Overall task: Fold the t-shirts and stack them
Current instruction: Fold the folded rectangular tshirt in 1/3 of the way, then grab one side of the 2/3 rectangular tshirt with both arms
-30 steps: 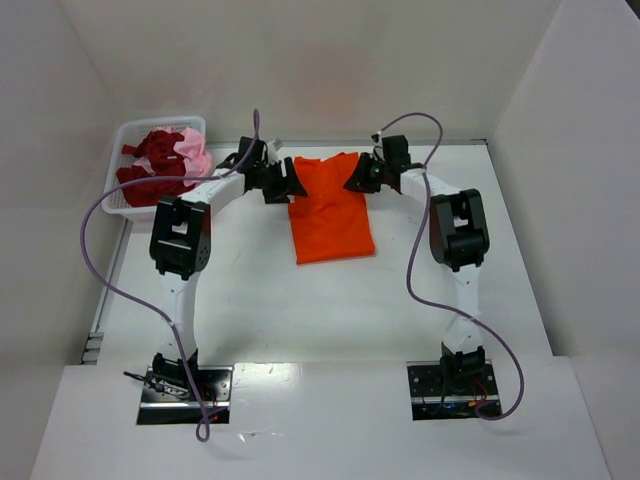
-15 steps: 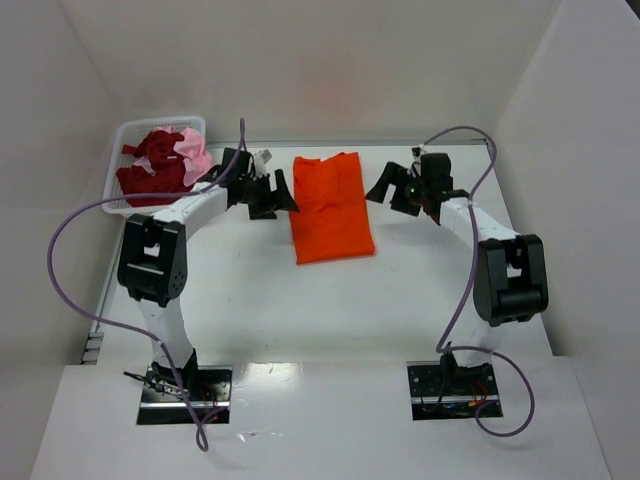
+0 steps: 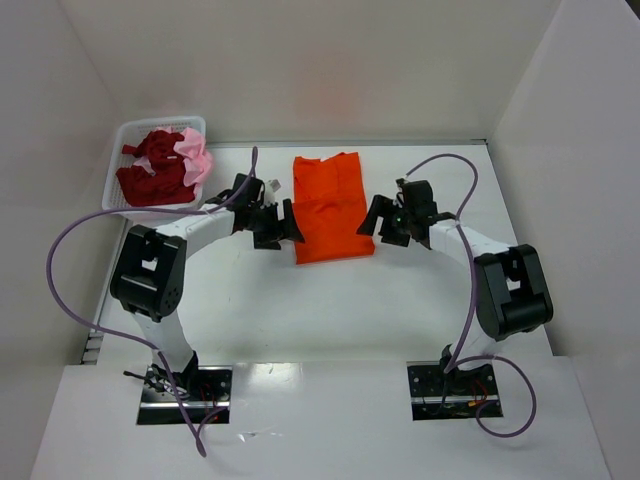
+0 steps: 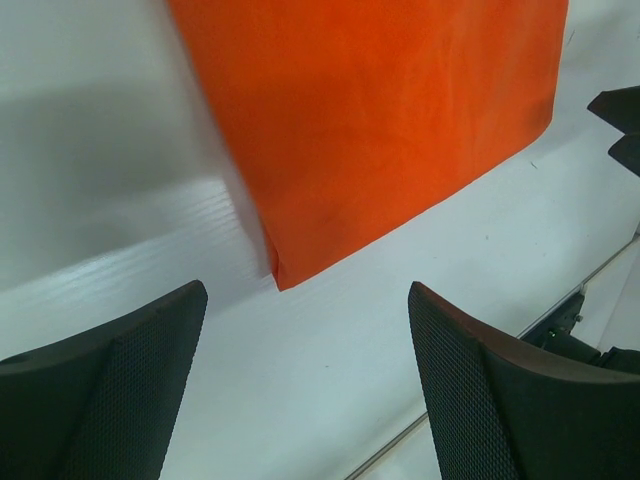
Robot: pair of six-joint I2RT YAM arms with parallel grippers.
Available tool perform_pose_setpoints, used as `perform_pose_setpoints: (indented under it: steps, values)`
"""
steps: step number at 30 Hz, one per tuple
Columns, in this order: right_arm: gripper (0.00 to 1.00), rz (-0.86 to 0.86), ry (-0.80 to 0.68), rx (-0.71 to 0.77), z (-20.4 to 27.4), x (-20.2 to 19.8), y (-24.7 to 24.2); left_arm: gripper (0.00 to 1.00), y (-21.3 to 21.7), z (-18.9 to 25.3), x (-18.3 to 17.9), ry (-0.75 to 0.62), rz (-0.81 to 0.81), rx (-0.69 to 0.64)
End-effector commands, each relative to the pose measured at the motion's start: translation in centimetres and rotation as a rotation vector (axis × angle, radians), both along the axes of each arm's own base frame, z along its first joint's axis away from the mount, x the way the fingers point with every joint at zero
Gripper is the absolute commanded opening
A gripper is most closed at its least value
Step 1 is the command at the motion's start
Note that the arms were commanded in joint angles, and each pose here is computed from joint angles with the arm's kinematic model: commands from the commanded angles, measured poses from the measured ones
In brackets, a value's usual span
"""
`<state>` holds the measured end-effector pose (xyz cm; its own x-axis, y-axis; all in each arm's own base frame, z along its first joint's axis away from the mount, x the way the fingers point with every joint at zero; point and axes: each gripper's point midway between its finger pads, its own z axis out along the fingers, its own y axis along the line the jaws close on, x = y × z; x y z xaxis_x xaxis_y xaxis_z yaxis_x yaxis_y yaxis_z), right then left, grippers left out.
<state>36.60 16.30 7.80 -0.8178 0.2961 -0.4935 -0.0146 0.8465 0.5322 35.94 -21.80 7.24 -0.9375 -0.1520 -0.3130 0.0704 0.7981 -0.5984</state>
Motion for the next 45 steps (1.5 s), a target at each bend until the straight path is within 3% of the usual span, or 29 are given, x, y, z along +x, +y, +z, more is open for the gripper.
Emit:
perform_pose_setpoints:
  steps: [1,9,22,31,39,45]
  values:
    - [0.87,-0.023,-0.040,-0.006,0.3,1.3,0.1,0.89,-0.6,1.0,0.5,-0.040,-0.002,-0.013]
    - [0.70,-0.102,-0.011,-0.051,-1.2,0.2,-1.4,0.89,-1.2,-0.5,-0.3,-0.002,-0.022,0.000]
    - [0.50,-0.068,0.047,-0.004,-3.7,0.2,-0.2,0.85,-1.2,-2.1,0.6,-0.006,0.033,0.021]
    - [0.12,-0.037,0.109,0.007,-5.6,0.1,1.5,0.85,-0.9,-1.1,0.0,-0.021,0.050,0.037]
    - [0.10,-0.017,0.095,0.035,-4.3,-1.5,5.3,0.85,0.9,0.3,-0.5,-0.068,0.147,0.084]
    - [0.12,-0.081,0.100,-0.036,-5.0,-1.6,4.0,0.84,1.1,-0.5,-0.6,-0.053,0.163,0.113]
